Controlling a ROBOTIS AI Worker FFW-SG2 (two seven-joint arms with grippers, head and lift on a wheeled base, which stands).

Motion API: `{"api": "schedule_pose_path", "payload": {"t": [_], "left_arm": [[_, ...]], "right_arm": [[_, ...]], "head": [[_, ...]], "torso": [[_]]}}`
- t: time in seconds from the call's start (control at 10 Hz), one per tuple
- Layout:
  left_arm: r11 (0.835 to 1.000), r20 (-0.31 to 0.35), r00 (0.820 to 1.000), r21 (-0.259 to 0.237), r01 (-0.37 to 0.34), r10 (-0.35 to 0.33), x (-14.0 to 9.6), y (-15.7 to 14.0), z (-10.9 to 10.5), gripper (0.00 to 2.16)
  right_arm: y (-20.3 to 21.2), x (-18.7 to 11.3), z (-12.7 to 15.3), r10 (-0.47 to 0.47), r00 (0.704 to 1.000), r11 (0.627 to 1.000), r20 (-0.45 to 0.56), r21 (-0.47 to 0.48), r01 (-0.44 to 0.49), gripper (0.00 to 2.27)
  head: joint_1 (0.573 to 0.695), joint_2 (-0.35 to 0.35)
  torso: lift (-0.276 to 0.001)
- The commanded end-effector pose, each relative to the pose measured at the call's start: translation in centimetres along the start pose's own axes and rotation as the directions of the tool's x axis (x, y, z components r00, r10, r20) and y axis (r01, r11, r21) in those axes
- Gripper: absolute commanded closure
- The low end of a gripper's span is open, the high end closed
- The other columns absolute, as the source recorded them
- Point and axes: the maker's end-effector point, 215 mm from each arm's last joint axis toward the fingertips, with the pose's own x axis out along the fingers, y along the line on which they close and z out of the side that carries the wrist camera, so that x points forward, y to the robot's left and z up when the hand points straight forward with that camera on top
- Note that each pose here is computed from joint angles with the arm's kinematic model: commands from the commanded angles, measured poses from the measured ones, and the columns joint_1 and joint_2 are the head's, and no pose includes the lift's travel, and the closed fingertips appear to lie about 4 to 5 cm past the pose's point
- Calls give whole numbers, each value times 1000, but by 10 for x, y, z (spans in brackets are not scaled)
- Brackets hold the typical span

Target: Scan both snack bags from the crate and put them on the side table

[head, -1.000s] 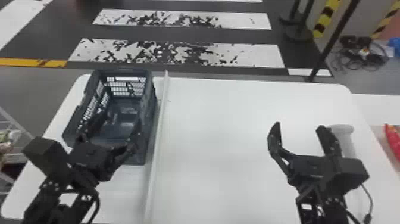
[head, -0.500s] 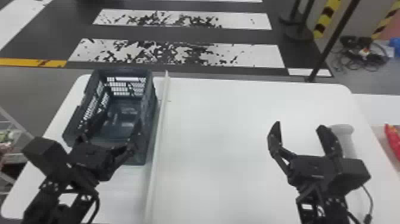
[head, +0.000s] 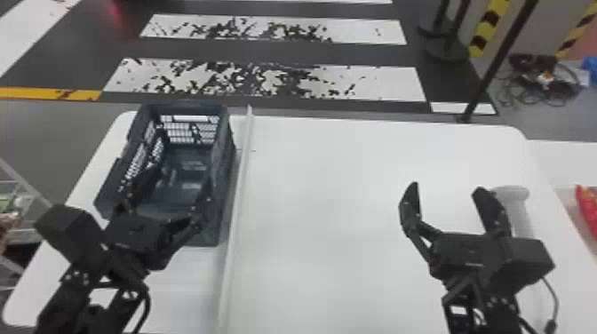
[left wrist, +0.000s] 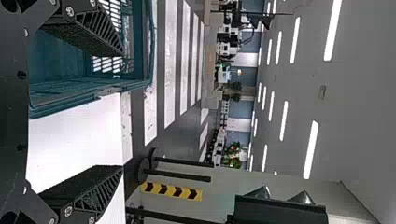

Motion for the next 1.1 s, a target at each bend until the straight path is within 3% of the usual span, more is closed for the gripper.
{"api": "schedule_pose_path", "payload": {"t": [0.0, 1.0], "left_arm": [[1000, 0, 1000, 0, 0, 0, 0, 0, 0, 144], [1000, -3, 1000, 0, -1, 1, 0, 0, -2, 144]], "right_arm": [[2, 0, 0, 2, 1000, 1000, -1, 3, -2, 39], [0, -2, 1, -5, 1000, 1000, -1, 4, 5, 43]], "head": [[695, 7], [695, 8]], "torso": [[-87], [-87]]}}
